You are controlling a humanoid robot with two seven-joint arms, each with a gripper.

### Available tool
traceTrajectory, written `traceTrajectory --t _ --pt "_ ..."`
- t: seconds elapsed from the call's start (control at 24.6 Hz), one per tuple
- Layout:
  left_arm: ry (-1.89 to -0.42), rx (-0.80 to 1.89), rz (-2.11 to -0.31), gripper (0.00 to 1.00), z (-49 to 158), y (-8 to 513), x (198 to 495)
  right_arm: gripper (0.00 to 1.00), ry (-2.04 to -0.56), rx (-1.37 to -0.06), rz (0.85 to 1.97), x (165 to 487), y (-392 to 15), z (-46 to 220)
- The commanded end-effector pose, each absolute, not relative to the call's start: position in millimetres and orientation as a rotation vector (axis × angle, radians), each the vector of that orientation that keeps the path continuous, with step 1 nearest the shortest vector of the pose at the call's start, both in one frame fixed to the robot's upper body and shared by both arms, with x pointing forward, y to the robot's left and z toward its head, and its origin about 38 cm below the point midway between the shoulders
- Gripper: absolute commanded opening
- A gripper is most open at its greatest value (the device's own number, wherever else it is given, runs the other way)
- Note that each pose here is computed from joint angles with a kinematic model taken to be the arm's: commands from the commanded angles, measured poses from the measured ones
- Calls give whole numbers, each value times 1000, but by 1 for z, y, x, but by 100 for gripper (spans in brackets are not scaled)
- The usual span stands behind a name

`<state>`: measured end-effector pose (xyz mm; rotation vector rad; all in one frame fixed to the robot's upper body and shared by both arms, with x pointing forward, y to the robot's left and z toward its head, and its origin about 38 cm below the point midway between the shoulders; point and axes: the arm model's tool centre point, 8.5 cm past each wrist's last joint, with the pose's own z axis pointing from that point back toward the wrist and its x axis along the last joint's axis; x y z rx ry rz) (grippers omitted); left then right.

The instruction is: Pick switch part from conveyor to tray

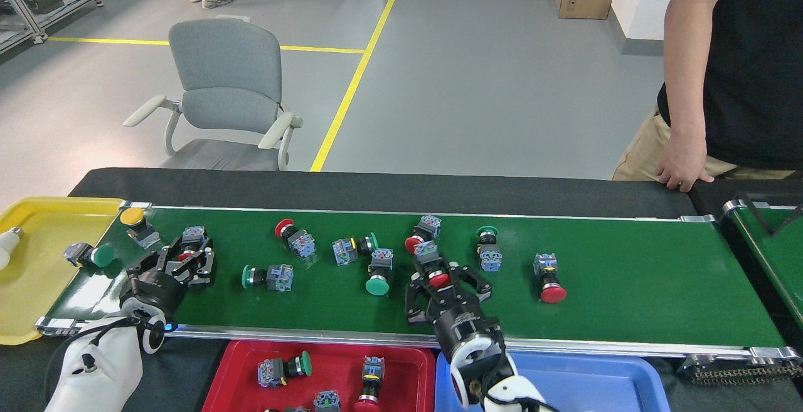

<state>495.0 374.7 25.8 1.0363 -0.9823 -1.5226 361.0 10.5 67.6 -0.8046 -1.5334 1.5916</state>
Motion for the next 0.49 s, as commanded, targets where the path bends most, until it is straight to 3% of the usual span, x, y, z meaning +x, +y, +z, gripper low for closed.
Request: traceTrajectory --t 0.0,0.04,0.08,0.2,0.24,0.32,0.45 --pt "-998 1070 -1510 70 37 375 502 17 -1667 -745 1661 337 39 83" --pt "-998 1070 -1510 69 37 375 502 66 -1691 -721 1695 325 50 82" --pt "-999 1069 -1511 65 37 375 502 100 -1703 -714 1719 318 57 80" --pt "-1015 1056 -1513 29 37 373 502 100 -1719 -705 1740 312 63 80" --pt "-1018 1053 -1515 21 37 372 502 100 -1720 -705 1737 312 63 81" --pt "-1022 1046 -1517 14 35 371 501 100 -1725 -707 1726 312 62 84" --pt "-1049 1043 -1518 11 32 362 499 100 -1711 -743 1676 314 39 86"
